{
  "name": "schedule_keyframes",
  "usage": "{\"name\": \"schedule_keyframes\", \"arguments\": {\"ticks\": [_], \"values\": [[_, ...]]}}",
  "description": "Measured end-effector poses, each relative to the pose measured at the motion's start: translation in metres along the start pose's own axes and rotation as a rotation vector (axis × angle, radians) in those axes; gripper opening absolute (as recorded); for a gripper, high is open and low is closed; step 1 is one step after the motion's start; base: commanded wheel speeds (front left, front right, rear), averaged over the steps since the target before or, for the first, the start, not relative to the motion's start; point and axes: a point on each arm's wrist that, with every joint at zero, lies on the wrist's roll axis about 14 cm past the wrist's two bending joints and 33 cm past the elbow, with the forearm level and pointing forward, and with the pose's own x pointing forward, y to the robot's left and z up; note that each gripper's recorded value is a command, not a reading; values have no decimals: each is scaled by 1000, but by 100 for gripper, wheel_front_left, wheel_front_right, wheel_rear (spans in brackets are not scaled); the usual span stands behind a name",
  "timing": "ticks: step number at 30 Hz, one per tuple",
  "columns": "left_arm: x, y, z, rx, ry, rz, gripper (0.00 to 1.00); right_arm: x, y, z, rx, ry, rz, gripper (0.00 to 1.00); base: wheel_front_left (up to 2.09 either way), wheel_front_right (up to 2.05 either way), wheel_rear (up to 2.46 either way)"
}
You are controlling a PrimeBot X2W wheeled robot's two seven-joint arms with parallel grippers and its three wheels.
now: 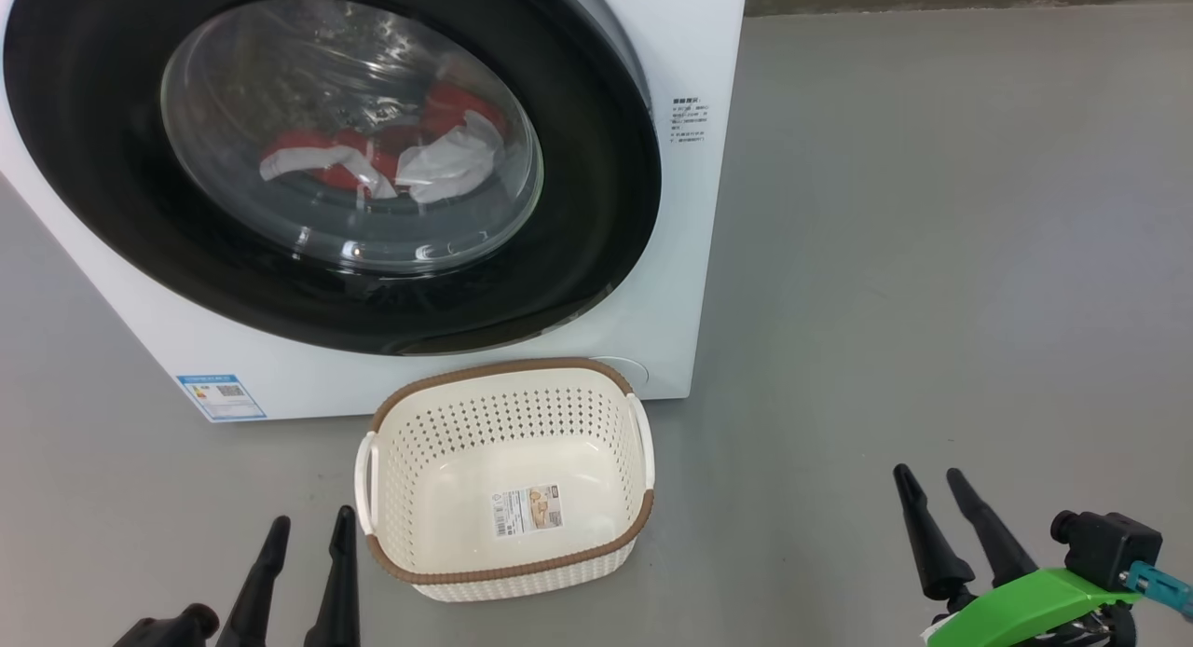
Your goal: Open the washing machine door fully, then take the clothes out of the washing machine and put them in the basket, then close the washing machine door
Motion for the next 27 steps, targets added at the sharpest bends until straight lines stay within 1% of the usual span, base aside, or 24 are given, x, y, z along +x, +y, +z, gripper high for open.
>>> {"name": "schedule_keyframes", "arguments": {"ticks": [7, 15, 27], "values": [[-1, -2, 0, 85, -3, -13, 100, 0, -5, 8, -96, -33, -14, 100, 0, 0, 0], [-4, -1, -4, 187, -1, -20, 100, 0, -4, 8, -193, -39, -4, 100, 0, 0, 0], [-2, -5, -1, 318, -21, -50, 100, 0, -7, 12, -296, -63, -10, 100, 0, 0, 0]]}}
